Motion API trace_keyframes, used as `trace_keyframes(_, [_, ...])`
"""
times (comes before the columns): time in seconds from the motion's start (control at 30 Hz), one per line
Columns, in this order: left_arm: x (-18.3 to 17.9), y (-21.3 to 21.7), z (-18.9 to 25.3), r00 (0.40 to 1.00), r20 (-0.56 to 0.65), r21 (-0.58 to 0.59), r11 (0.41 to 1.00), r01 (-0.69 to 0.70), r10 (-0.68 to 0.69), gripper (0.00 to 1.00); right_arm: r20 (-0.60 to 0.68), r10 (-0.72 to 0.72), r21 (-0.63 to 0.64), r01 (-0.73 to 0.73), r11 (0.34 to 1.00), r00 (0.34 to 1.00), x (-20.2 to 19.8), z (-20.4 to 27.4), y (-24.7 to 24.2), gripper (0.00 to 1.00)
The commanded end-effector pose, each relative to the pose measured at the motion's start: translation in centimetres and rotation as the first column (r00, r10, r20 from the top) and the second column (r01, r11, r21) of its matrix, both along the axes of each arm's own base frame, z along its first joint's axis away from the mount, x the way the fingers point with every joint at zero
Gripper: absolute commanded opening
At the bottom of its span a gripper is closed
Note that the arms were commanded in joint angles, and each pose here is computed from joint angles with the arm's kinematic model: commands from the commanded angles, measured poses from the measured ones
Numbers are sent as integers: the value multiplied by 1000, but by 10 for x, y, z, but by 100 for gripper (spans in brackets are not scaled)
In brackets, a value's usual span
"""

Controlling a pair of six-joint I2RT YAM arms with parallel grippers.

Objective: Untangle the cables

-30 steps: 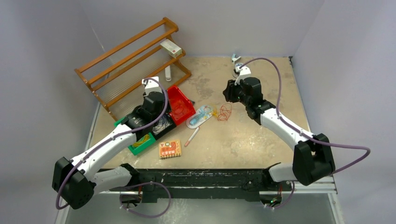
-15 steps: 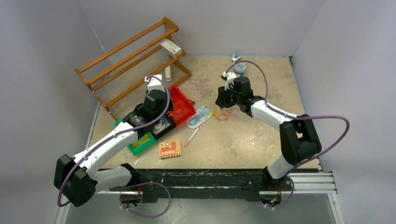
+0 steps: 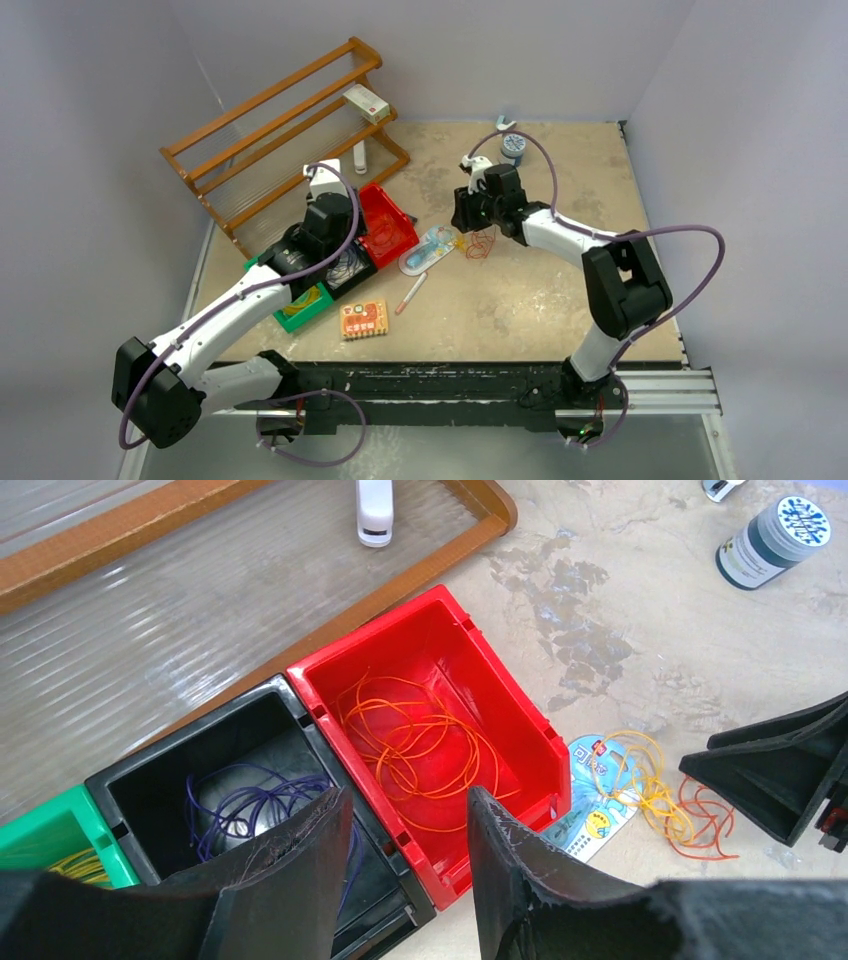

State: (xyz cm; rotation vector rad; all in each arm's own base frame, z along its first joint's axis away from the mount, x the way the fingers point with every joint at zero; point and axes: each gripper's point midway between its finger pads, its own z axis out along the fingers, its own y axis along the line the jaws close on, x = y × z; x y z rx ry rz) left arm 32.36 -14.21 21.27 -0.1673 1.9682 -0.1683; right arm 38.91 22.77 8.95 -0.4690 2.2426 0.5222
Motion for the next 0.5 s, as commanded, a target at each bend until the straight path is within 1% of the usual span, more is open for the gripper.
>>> trace_keyframes(0.0, [4, 2, 17, 999, 43, -22, 999, -31, 31, 45, 20, -48, -25, 48, 999, 999, 8, 7, 0, 45])
trace_keyframes(0.13, [3, 2, 16, 999, 39, -20, 999, -30, 31, 45, 3, -54, -48, 54, 997, 999, 8, -4, -2, 45])
trace_keyframes(0.33, [4, 2, 16, 999, 37, -20, 999, -29, 30, 45, 5, 68, 14, -68, 998, 998, 2, -5, 22, 44])
trace_keyframes(0.47, [5, 1, 17, 999, 39, -24, 999, -26, 27, 45, 5, 113, 28, -113, 993, 994, -2, -8, 31, 44])
